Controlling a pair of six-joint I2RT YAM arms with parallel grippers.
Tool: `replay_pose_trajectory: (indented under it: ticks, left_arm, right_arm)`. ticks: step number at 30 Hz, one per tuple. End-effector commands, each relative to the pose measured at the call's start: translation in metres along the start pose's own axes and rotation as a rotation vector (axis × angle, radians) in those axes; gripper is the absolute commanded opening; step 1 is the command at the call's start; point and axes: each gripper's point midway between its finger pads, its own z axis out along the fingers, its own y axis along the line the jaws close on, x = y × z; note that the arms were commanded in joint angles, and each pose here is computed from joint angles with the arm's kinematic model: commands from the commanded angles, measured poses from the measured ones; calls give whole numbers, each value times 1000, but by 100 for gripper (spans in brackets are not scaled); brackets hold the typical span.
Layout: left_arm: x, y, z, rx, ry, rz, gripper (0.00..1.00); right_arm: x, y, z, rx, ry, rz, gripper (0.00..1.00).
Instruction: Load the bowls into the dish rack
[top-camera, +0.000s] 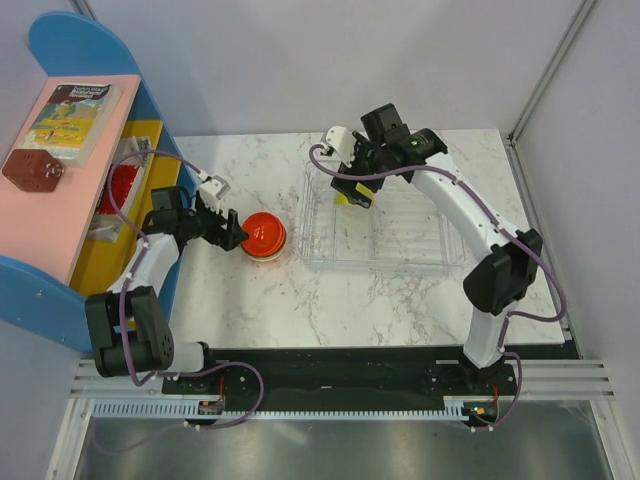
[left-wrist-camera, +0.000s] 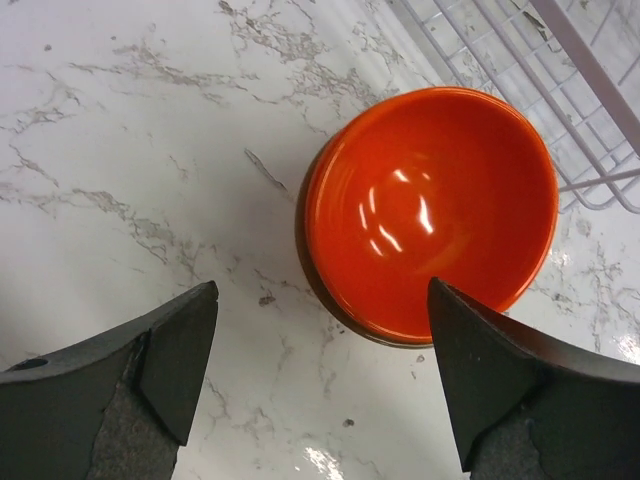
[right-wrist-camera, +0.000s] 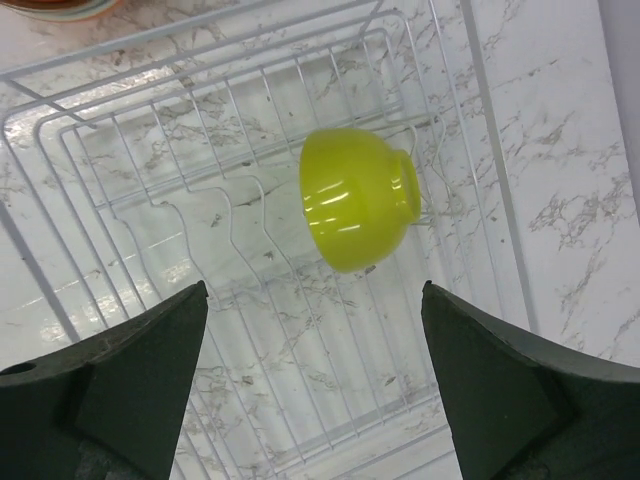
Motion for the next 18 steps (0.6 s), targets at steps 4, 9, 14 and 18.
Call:
replay_pose_trajectory:
  ticks: [4, 9, 14, 18]
  left_arm:
    - [-36, 26, 11, -22, -77, 93, 86]
    - [-33, 25, 21, -11, -57, 83, 73]
    - [-21, 23, 34, -10, -13, 82, 65]
    - [-17, 13, 43, 13, 7, 90, 56]
  right_arm:
    - [-15, 22, -23, -14, -86, 9, 95]
    - [-21, 29, -29, -19, -117, 7, 95]
    - [-26, 34, -32, -30, -135, 6, 94]
    - [-30, 40, -33, -46, -148, 5, 94]
